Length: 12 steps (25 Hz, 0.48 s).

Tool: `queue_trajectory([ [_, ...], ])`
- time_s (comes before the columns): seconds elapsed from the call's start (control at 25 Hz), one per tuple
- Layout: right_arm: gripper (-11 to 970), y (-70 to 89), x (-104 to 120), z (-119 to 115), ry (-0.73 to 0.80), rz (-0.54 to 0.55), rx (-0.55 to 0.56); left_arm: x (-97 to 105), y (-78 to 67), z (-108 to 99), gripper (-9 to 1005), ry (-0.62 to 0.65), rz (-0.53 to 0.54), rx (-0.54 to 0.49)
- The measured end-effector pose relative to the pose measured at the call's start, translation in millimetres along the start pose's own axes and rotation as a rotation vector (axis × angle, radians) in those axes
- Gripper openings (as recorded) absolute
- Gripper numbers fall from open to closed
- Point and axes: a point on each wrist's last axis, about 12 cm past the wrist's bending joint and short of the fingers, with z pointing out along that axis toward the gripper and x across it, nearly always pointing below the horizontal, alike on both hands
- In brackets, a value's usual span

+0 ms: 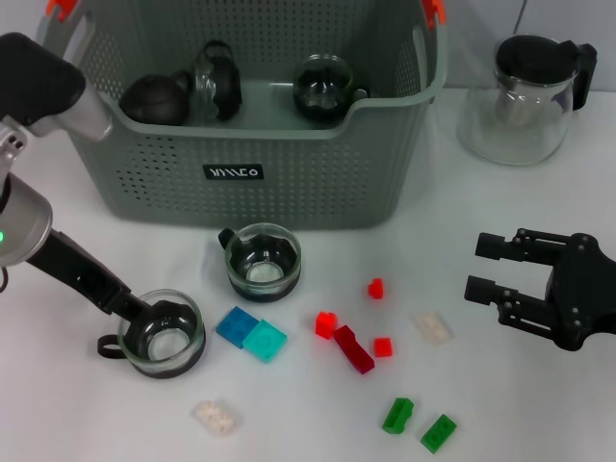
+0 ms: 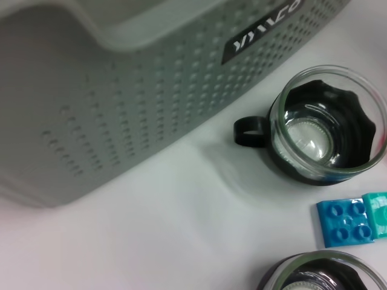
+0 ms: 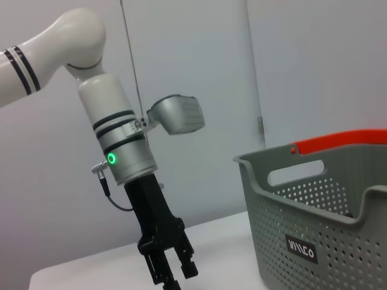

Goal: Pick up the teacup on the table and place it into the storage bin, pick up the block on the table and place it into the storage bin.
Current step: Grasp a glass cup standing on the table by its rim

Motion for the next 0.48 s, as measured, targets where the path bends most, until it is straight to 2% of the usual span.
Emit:
queue_trajectory([
  [0.32, 557, -1.0, -1.3, 1.5, -0.001, -0.002, -0.004, -1.0, -0.1, 7.2, 717, 0.014, -0.061, 0.006],
  [0.48, 557, -1.7, -2.3, 2.5, -0.002, -0.005, -0.007, -2.8, 1.4, 13.0, 582, 0.028, -0.075, 0.009],
])
